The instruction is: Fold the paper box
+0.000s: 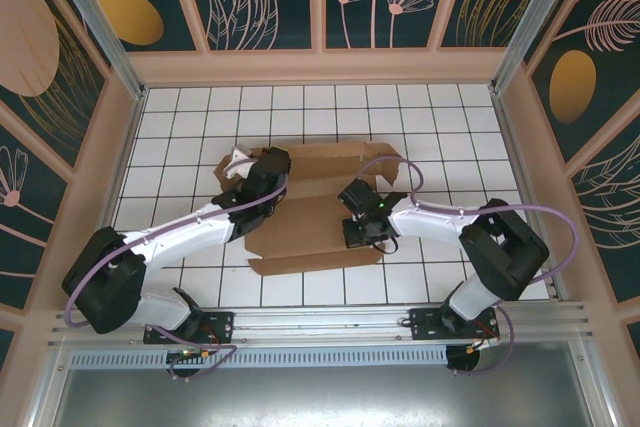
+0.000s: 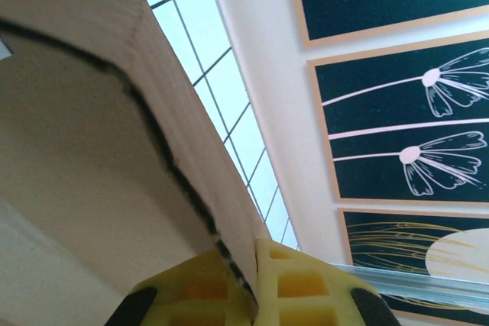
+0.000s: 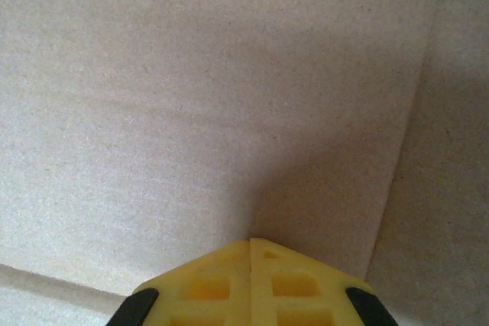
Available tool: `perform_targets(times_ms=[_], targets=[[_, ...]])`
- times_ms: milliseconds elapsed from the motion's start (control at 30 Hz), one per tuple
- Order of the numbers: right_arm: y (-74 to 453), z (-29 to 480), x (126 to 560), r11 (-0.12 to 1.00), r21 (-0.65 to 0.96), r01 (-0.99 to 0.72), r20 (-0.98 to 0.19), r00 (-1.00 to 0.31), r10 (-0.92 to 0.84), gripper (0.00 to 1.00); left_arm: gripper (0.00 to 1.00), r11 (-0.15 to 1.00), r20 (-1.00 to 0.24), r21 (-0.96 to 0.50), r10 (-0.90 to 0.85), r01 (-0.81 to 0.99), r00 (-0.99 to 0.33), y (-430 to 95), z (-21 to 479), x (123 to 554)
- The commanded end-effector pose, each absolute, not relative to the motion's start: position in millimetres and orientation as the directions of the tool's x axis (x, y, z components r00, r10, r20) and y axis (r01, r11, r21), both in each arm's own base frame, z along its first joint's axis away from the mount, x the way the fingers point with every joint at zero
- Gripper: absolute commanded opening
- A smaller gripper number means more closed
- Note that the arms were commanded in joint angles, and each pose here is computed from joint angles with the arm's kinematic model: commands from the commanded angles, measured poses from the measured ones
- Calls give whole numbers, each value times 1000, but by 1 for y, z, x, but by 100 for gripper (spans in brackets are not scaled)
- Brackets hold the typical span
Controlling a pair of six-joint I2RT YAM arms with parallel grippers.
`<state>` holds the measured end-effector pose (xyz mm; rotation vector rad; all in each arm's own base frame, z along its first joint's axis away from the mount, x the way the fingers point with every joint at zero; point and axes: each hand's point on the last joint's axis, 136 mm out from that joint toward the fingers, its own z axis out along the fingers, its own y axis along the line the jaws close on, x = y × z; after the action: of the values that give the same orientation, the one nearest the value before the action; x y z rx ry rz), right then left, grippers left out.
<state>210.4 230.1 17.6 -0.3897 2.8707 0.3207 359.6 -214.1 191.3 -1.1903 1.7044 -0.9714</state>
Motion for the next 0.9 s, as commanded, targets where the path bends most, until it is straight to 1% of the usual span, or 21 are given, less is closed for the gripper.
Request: perform_targets(times_ms=[0, 133, 267, 300, 400, 500, 567, 667, 733, 800, 867], targets=[[200, 14, 198, 957, 88, -276, -190, -948, -256, 5, 0, 269, -224, -876, -962, -401, -156, -200, 174, 355], [216, 46, 214, 940, 141, -311, -296, -919, -260, 20, 0, 257, -208, -884, -964, -391, -163, -202, 172, 354], [234, 99, 228, 902, 222, -370, -437, -865, -248, 33, 0, 249, -197, -885, -966, -393, -168, -201, 165, 350], [235, 116, 234, 897, 234, -375, -480, -847, -229, 37, 0, 245, -193, -885, -967, -396, -167, -200, 163, 349], [225, 166, 253, 888, 289, -359, -578, -805, -137, 43, 0, 236, -187, -884, -970, -405, -156, -197, 159, 347], [206, 212, 278, 873, 375, -311, -634, -773, -3, 46, 0, 221, -179, -889, -974, -401, -140, -193, 158, 346], [194, 235, 295, 860, 434, -266, -638, -765, 85, 47, 0, 207, -166, -898, -977, -388, -136, -193, 157, 345], [188, 249, 312, 832, 506, -228, -600, -786, 149, 48, 0, 186, -137, -912, -978, -365, -156, -197, 156, 345], [187, 252, 321, 826, 530, -192, -576, -797, 184, 48, 0, 180, -126, -916, -977, -358, -170, -200, 154, 345], [187, 252, 329, 819, 557, -139, -531, -817, 223, 48, 4, 177, -121, -919, -977, -351, -174, -200, 151, 344], [196, 254, 333, 783, 609, -129, -495, -833, 248, 48, 6, 168, -115, -927, -978, -337, -171, -198, 151, 343]])
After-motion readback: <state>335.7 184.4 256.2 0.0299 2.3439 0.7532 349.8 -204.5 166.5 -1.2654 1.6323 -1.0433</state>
